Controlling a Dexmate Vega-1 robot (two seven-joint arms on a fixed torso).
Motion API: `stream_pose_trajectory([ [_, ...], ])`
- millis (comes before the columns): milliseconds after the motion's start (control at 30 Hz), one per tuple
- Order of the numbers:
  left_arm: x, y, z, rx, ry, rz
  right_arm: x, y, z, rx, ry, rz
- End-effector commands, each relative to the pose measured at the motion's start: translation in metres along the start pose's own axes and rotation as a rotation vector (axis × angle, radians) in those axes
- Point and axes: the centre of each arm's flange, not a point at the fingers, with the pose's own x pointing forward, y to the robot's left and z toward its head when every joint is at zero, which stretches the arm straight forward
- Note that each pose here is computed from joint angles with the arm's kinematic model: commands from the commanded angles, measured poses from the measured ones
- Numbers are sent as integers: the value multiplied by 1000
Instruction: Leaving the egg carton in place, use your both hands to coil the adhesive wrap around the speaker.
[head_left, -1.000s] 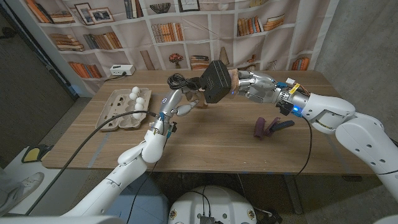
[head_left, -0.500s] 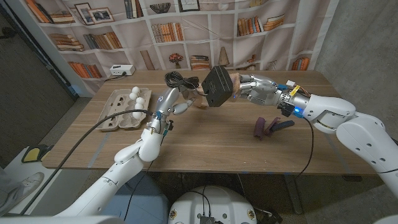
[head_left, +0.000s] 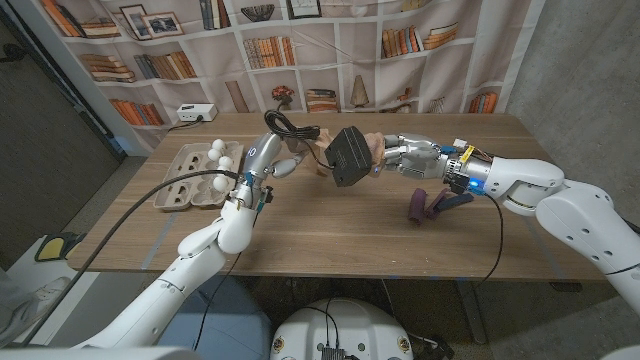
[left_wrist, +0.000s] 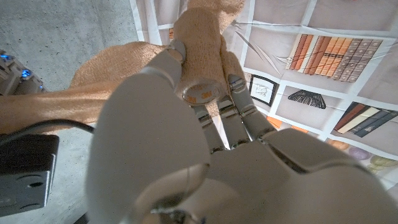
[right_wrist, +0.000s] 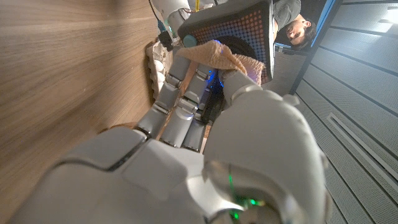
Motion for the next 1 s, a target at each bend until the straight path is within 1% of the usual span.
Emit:
stream_pose_trajectory([
  [33, 10, 6, 0, 11, -33, 2, 3, -5, -13, -45, 82, 0],
  [267, 11, 7, 3, 10, -47, 3, 6, -9, -16, -86, 117, -10],
  [467, 9, 9, 7, 12, -52, 3, 5, -13, -18, -91, 126, -32],
  [633, 7, 10, 9, 19, -55, -2, 5, -15, -20, -89, 133, -40],
  [900, 9, 14, 12, 27, -62, 1, 7, -14, -25, -113, 166, -58],
  [1000, 8, 14, 13, 27, -63, 1, 8, -14, -26, -118, 163, -63],
])
